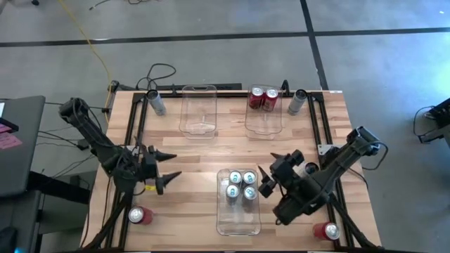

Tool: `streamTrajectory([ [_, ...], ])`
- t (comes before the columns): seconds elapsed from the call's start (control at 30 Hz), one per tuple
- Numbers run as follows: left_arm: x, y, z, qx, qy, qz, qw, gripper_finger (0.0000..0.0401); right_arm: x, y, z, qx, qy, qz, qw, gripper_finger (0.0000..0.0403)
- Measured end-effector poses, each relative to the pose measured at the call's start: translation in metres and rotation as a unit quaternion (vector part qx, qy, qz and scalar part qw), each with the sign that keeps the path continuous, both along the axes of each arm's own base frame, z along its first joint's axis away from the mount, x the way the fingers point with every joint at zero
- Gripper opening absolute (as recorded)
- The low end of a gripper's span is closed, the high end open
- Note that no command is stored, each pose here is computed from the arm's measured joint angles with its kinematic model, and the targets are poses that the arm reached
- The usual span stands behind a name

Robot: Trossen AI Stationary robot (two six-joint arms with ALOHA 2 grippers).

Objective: Sort soda cans
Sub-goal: Put the top left white soda can into the top left transparent bin

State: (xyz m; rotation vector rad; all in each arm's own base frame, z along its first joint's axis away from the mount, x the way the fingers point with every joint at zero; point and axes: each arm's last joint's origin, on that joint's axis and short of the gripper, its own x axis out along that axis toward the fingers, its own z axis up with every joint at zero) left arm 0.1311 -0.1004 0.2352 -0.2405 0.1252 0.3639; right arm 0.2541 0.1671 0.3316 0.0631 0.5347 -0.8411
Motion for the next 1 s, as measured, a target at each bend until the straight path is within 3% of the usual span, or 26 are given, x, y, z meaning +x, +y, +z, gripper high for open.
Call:
streamTrajectory([
  [0.23, -0.007, 0.037, 0.039, 0.048, -0.040, 0.138, 0.989, 0.0341, 0.019, -0.030, 0.000, -0.018, 0.028, -0.036, 0.999, 0.0315],
  [0.43, -0.016, 0.071, 0.063, 0.072, -0.045, 0.212, 0.974, 0.0341, 0.027, -0.049, -0.001, -0.035, 0.065, -0.049, 0.996, 0.0315],
  [0.57, -0.024, 0.088, 0.065, 0.074, -0.044, 0.215, 0.973, 0.0341, 0.030, -0.055, -0.002, -0.028, 0.092, -0.048, 0.994, 0.0315],
  [0.73, -0.030, 0.105, 0.055, 0.070, -0.012, 0.264, 0.962, 0.0341, 0.036, -0.073, -0.002, -0.047, 0.132, -0.053, 0.989, 0.0315],
  [0.9, -0.030, 0.119, 0.050, 0.069, 0.013, 0.317, 0.946, 0.0341, 0.045, -0.110, -0.002, -0.053, 0.177, -0.087, 0.979, 0.0315],
  [1.0, -0.028, 0.127, 0.049, 0.068, 0.023, 0.322, 0.944, 0.0341, 0.050, -0.139, -0.003, -0.037, 0.213, -0.112, 0.970, 0.0315],
])
